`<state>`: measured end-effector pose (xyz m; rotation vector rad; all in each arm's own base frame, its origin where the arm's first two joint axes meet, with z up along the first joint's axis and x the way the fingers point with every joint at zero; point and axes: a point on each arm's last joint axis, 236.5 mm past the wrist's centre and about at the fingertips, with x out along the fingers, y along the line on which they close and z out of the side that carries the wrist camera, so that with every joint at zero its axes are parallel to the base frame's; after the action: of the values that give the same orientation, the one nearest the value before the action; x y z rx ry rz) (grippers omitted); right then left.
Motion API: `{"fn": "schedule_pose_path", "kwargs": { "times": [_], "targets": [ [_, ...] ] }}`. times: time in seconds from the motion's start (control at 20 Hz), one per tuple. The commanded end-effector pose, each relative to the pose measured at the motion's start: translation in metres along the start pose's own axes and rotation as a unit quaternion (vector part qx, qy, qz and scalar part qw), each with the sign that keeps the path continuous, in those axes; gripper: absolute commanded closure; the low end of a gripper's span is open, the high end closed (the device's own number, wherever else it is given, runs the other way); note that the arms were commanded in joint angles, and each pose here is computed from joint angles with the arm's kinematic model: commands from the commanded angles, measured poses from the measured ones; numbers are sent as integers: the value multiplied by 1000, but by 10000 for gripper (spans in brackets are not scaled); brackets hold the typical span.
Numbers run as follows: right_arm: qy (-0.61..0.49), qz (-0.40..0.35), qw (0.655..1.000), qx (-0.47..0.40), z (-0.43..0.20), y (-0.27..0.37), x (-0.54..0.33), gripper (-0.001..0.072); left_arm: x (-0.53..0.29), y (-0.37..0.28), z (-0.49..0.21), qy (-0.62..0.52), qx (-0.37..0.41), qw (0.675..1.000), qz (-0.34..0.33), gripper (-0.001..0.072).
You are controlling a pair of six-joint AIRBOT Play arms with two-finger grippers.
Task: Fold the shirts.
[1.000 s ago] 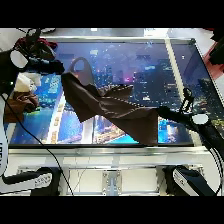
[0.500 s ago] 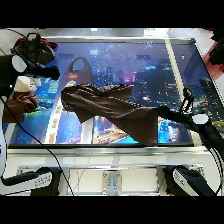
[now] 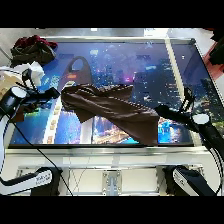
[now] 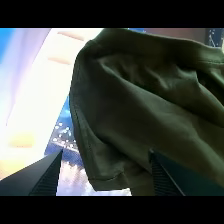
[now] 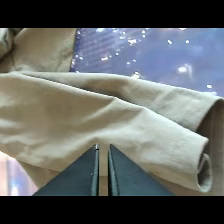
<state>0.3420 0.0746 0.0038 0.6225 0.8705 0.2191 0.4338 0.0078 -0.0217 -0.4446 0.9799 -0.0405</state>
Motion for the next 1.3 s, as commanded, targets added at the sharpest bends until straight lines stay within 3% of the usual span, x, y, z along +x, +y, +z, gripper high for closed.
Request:
{"fn": "schedule_pose_path", "kwargs": {
  "times": [0.0,0.35,0.45,0.55,0.9,1.25],
  "targets": [
    [-3,22,999,26,2,10,0,595,28,9,-15,16,-57,998,-20,129],
    [7,38,999,37,-3,18,-1,595,53,23,-25,40,-144,987,-57,129],
    [4,42,998,43,-1,20,-1,595,53,23,-17,25,-146,987,-65,136],
    [3,43,998,44,-1,20,-1,595,53,20,-11,27,-141,987,-71,209],
    [3,50,997,51,0,24,-1,595,60,4,-11,68,-136,983,-103,216],
    [7,53,997,51,-2,25,-1,595,53,20,-25,117,-106,986,-55,228]
  ]
}}
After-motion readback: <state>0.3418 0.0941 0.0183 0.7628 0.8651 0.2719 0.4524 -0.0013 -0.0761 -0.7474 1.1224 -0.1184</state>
